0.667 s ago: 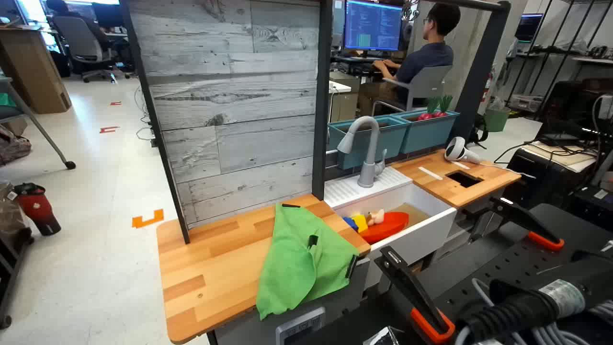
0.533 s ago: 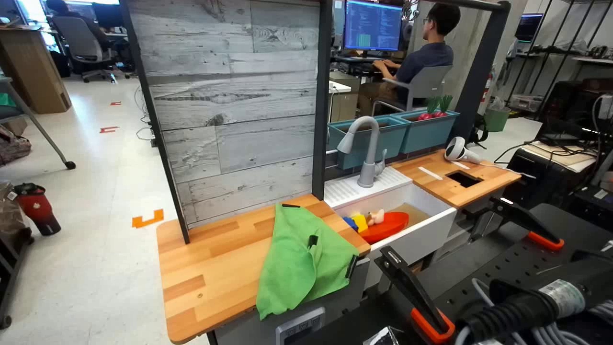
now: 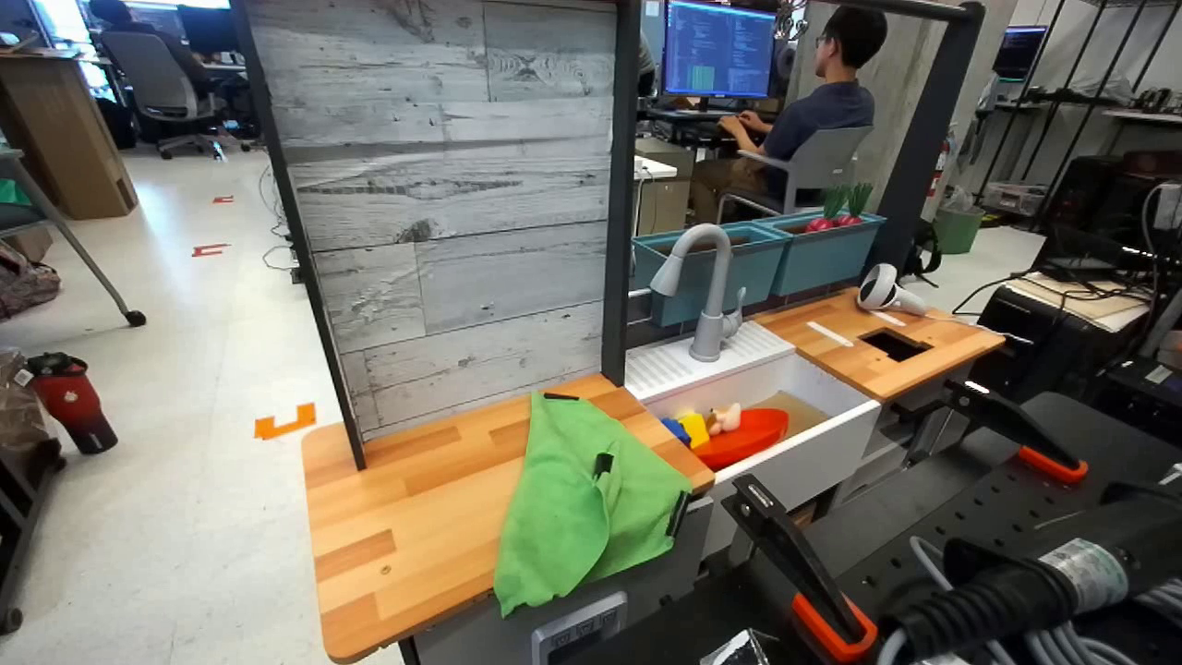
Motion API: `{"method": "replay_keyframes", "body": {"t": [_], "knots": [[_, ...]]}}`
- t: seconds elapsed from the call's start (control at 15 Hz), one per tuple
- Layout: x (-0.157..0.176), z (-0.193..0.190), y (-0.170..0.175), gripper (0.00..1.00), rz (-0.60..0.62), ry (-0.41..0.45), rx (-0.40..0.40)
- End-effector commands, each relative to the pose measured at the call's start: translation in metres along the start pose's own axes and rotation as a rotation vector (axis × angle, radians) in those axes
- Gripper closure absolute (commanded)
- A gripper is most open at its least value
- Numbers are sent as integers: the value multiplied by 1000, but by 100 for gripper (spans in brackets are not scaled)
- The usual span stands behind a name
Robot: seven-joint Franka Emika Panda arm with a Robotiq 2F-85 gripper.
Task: Fold the green towel.
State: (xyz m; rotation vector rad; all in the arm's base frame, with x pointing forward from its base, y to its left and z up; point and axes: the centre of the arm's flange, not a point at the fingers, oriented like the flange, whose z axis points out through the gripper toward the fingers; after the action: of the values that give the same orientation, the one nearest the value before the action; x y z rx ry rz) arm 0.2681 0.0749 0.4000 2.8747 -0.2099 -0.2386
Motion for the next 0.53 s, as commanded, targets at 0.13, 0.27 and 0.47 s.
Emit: {"method": "replay_keyframes", "body": {"t": [0.13,0.27,0.47], "knots": [[33,-16,-3,0,-11,45,39],[55,-29,-4,0,-16,85,86],[102,-44,-1,0,-13,130,185]]}}
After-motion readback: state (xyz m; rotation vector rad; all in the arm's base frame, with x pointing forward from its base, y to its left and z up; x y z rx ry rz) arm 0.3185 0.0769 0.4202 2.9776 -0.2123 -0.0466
